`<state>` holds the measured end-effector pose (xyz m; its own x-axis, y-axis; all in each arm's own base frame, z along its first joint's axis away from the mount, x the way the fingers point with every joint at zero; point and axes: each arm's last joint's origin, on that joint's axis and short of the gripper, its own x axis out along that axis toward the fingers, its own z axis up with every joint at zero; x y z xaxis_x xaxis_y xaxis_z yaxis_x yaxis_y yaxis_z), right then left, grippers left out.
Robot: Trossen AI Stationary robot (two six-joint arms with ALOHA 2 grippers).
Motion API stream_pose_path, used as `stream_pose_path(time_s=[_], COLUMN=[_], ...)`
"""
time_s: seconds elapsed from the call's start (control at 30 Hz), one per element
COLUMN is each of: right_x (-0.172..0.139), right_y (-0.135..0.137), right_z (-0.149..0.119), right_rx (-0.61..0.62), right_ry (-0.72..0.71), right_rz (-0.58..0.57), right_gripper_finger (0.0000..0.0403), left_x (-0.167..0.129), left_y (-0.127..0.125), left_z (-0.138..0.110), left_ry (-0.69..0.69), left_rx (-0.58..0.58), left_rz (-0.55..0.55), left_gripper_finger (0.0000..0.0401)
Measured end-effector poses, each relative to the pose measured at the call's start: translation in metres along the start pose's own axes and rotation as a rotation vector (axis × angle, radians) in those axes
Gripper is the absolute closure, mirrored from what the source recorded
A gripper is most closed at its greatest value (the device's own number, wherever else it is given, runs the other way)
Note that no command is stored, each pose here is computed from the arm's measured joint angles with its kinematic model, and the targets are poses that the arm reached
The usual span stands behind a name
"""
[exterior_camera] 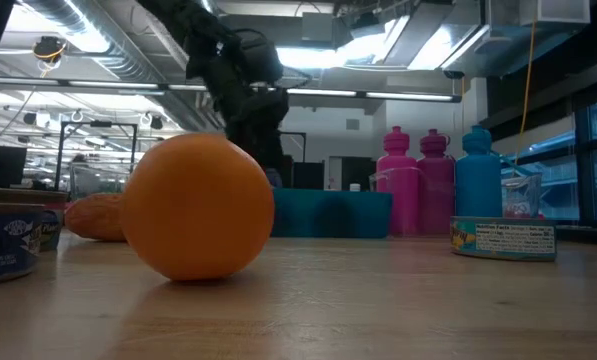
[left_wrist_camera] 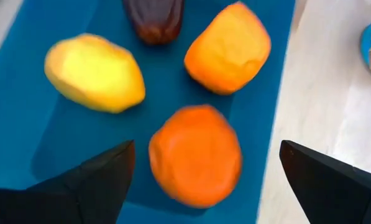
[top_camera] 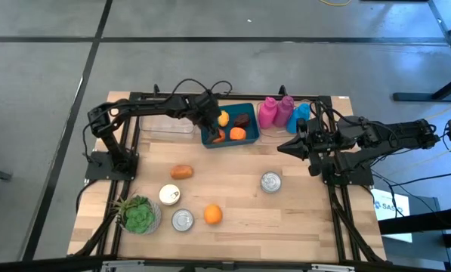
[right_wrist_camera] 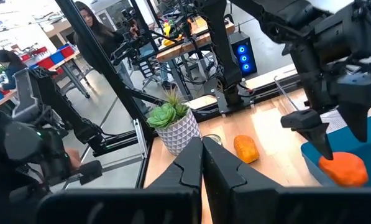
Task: Pick & Place Food Item
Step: Put the mango into the blue bin
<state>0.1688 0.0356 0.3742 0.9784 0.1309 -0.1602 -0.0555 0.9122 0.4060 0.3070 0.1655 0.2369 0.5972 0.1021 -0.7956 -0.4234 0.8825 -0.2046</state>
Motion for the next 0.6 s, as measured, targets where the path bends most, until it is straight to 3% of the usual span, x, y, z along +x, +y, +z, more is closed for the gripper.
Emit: stream_pose_path(time_s=[0.17,0.3,0.43,0.6], right_x=[0.000,0.000,0.000,0.002], right_y=[0.000,0.001,0.000,0.000], right_z=[0.000,0.001,0.001,0.000], right_rx=[0.004,0.040,0.042,0.044], right_ry=[0.000,-0.013,-0.006,-0.002], right_rz=[0.000,0.006,0.002,-0.006], right_gripper_finger=[0.0394,0.0394,0.0394,0.0394], left_x=[-0.030,-0.065,-0.097,-0.122], left_y=[-0.010,-0.031,-0.057,-0.080], left_z=[0.029,0.039,0.026,-0.006], left_ry=[-0.045,-0.052,-0.053,-0.010], left_rx=[0.019,0.123,0.211,0.236], left_rz=[-0.010,-0.025,-0.048,-0.044], left_gripper_finger=[0.0016,0.0016,0.0016,0.0016])
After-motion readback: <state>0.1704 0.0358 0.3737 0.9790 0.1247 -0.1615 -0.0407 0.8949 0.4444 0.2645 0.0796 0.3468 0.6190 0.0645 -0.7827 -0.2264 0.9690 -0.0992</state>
